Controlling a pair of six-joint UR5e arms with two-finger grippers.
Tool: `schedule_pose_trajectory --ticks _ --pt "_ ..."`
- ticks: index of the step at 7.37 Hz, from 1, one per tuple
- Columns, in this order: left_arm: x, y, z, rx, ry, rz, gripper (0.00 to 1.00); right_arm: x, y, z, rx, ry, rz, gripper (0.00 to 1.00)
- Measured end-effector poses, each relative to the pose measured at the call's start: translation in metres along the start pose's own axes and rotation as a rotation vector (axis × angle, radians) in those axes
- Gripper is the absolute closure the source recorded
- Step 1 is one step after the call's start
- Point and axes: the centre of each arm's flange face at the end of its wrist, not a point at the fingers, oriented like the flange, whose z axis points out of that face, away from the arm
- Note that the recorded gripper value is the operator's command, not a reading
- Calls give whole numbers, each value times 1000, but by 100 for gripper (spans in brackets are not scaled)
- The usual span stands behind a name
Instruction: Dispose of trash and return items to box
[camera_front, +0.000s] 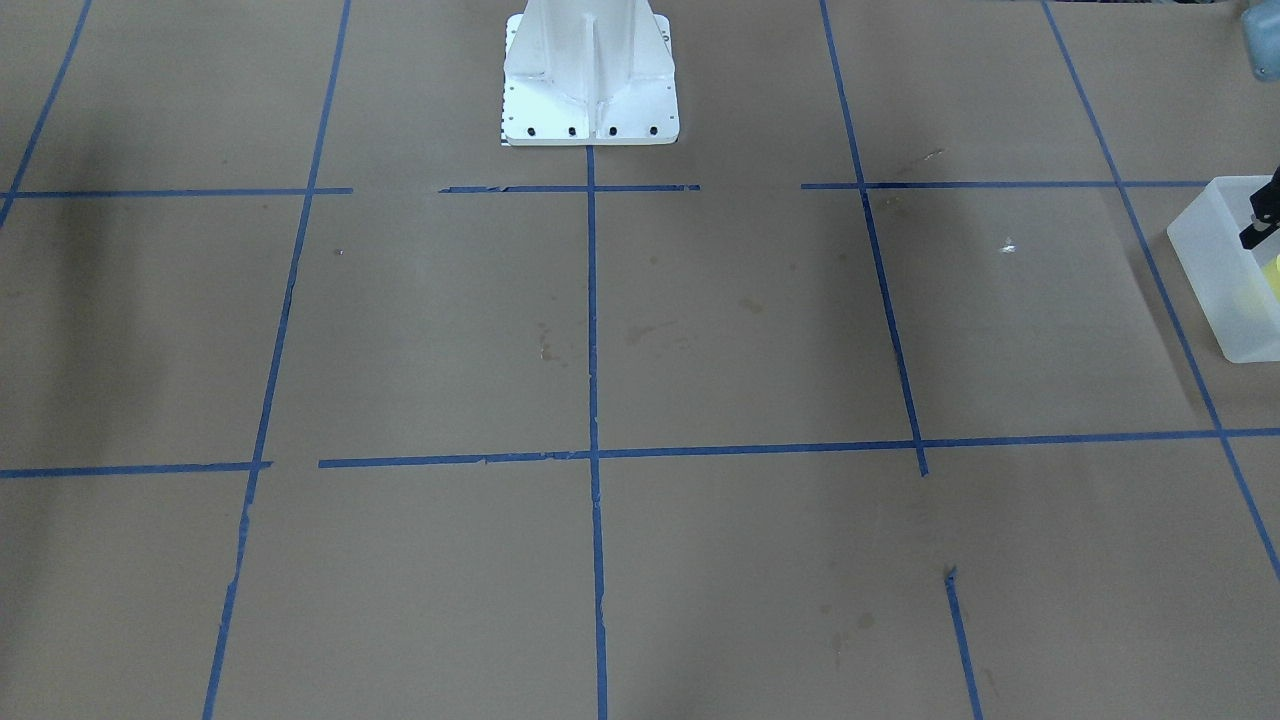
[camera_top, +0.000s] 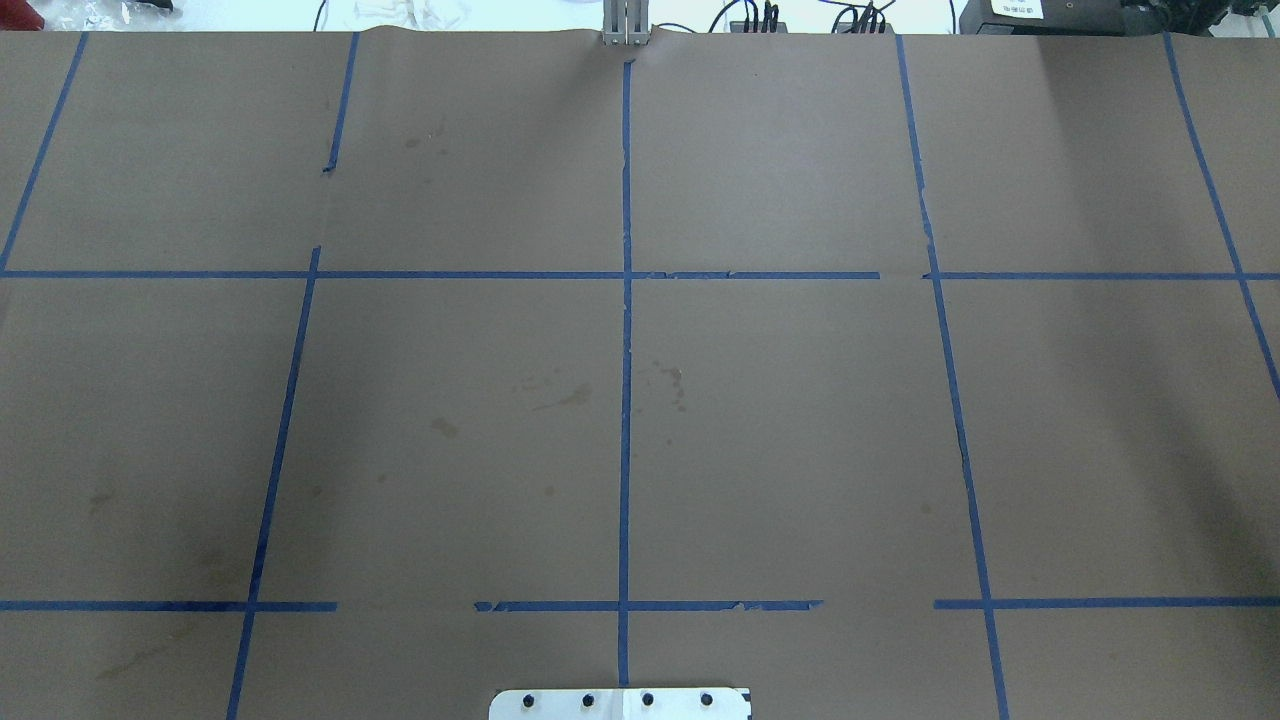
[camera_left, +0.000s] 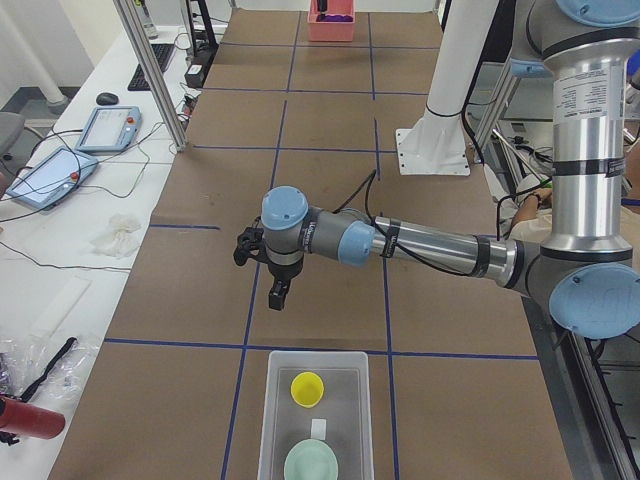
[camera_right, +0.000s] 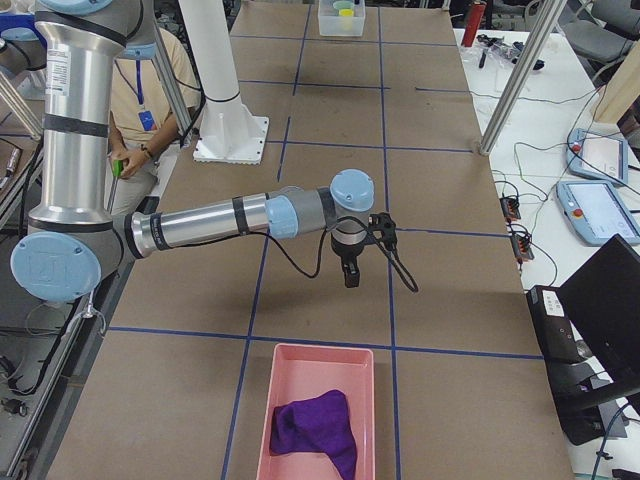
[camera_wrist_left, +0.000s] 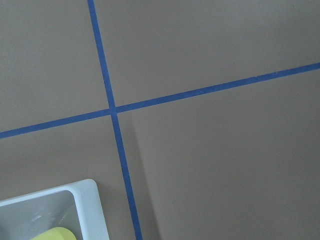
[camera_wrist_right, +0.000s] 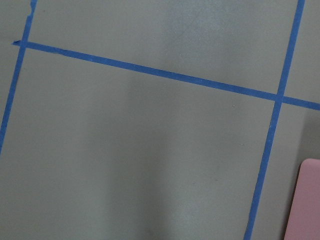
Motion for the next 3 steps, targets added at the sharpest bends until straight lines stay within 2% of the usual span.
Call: schedule_pose_trajectory --ticks 3 --pt "1 -4 -1 3 -1 4 0 5 1 2 -2 16 8 0"
